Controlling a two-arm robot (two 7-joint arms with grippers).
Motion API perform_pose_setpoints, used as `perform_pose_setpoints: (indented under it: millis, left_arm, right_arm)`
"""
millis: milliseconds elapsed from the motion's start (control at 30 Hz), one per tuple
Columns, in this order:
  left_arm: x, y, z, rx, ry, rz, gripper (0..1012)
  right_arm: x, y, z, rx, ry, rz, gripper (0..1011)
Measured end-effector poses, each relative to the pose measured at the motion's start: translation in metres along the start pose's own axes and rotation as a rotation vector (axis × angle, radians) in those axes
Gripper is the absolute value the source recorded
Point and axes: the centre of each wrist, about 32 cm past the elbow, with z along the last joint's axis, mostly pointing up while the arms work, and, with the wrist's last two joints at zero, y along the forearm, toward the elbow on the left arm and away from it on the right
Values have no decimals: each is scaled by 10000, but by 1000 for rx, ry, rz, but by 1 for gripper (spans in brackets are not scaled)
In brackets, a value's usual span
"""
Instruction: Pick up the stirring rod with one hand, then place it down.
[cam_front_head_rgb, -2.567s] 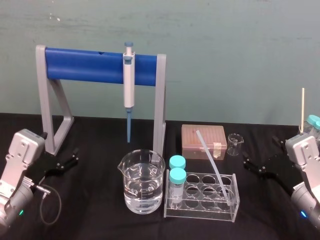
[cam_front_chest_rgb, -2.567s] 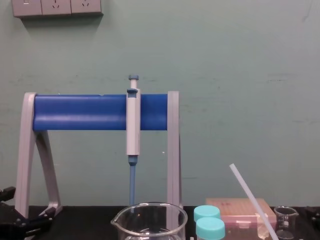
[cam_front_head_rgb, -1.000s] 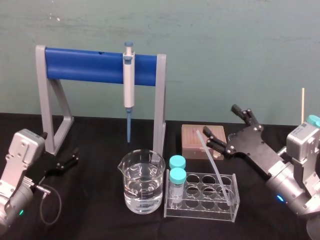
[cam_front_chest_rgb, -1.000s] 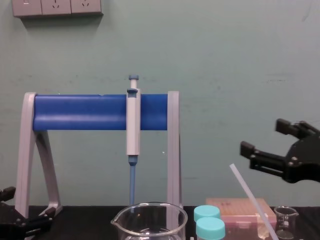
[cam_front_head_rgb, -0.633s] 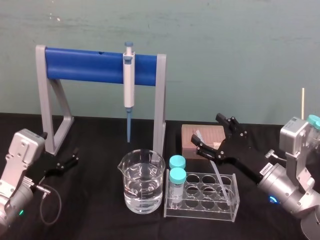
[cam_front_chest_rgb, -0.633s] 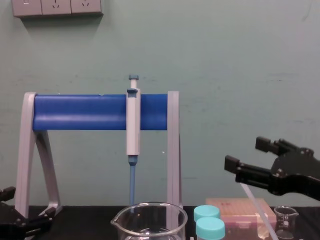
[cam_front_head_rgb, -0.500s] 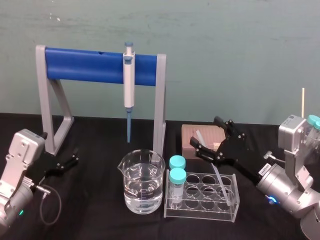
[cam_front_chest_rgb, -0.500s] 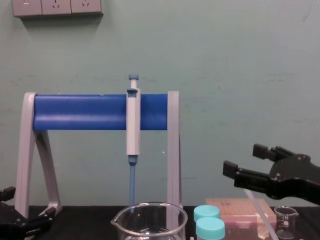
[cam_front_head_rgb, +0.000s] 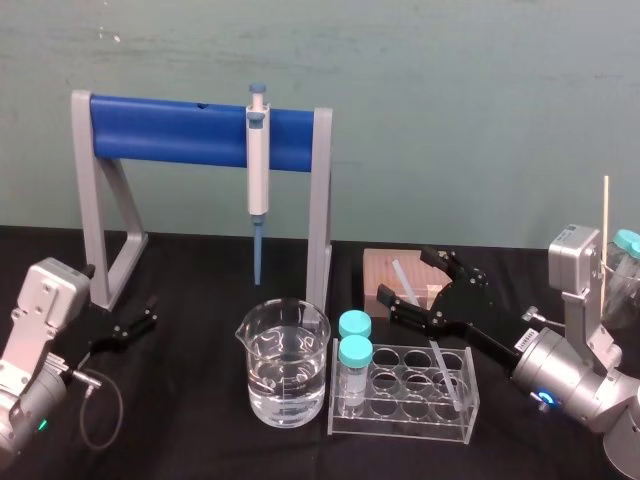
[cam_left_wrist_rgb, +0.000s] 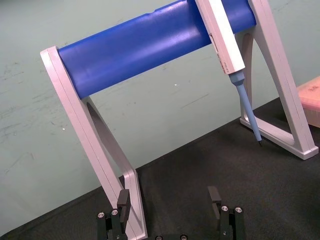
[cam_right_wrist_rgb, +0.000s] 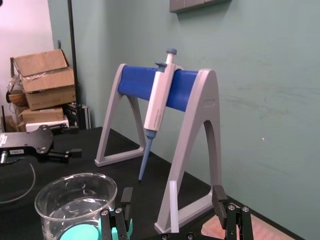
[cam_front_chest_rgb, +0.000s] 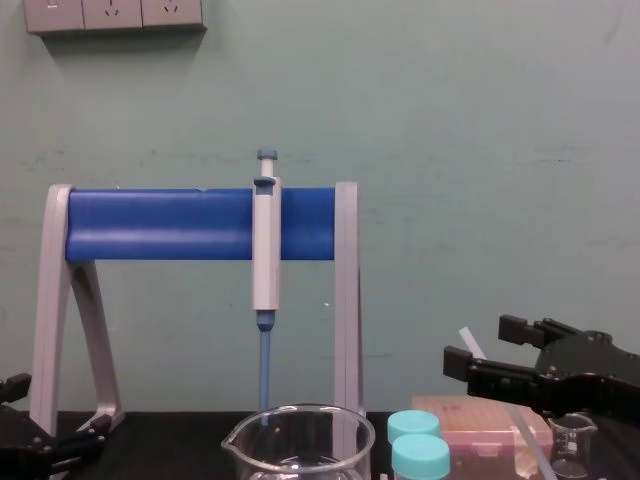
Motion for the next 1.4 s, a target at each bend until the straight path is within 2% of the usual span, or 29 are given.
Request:
perform_pose_setpoints:
  millis: [333, 700, 933, 1400]
  left_arm:
    - [0, 0, 0, 0, 0, 0, 1000]
    - [0, 0, 0, 0, 0, 0, 1000]
    - [0, 0, 0, 0, 0, 0, 1000]
    - [0, 0, 0, 0, 0, 0, 1000]
  right_arm:
    - [68, -3, -31, -52, 35, -11, 1003]
    - [102, 8, -39, -107, 38, -19, 1003]
    - [109, 13, -35, -125, 27, -29, 1003]
    - [107, 14, -34, -123, 27, -29, 1003]
